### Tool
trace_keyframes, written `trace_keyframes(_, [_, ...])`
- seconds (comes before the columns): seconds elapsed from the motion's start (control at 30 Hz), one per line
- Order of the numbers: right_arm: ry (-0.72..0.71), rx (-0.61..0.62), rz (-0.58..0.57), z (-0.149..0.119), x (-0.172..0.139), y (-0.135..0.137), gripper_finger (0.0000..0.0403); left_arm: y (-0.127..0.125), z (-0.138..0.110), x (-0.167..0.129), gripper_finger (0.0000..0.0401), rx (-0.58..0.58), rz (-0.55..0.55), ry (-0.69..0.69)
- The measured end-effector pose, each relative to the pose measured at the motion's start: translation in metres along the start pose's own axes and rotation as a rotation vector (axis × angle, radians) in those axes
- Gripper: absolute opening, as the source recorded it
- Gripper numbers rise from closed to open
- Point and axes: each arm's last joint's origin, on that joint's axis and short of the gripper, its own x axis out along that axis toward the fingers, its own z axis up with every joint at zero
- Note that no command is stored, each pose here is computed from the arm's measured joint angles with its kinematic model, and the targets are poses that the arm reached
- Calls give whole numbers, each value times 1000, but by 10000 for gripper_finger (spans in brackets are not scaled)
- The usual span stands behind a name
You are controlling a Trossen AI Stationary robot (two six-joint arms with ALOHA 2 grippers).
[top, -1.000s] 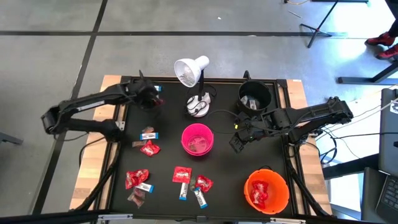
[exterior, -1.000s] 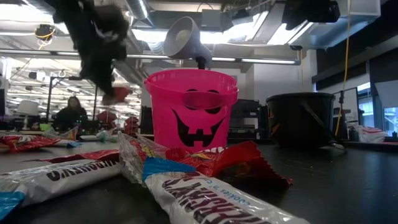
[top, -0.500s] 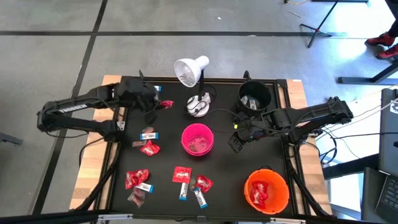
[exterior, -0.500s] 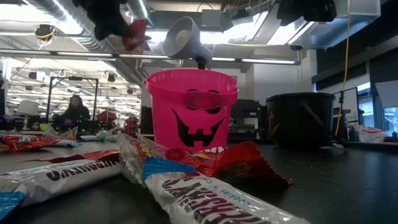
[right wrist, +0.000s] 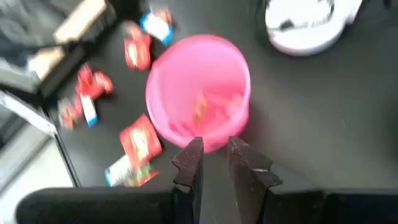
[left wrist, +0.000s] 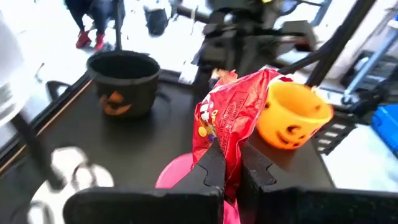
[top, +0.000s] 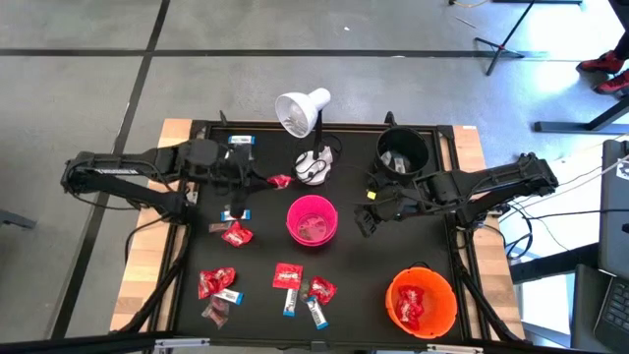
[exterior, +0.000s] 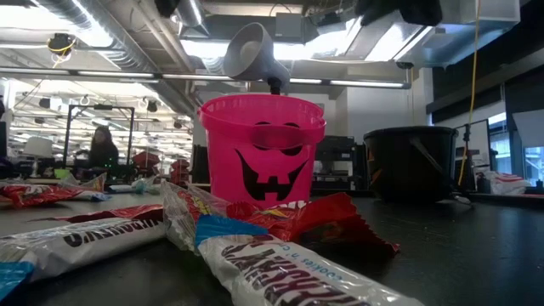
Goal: Sort candy
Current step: Put the red candy into the orange bucket
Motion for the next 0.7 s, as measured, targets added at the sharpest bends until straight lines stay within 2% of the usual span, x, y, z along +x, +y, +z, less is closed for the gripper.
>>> trace_keyframes(0.13, [-168,21,2,9,-1,6,72,-8,-1,13,1,61,-4,-11])
trace_keyframes(0.3, [-352,-29,-43,18,-3,10,72,-11,-4,32,1,92,23,-10])
trace_keyframes(0.43, [-417,-101,-102,20,-4,9,72,-12,-5,38,1,113,22,-14])
trace_keyframes(0.6, [-522,-100,-207,22,-3,7,72,-13,-3,44,1,110,10,-50])
trace_keyframes(0.7, [-520,-119,-244,20,7,9,72,-13,-3,49,1,110,6,-54])
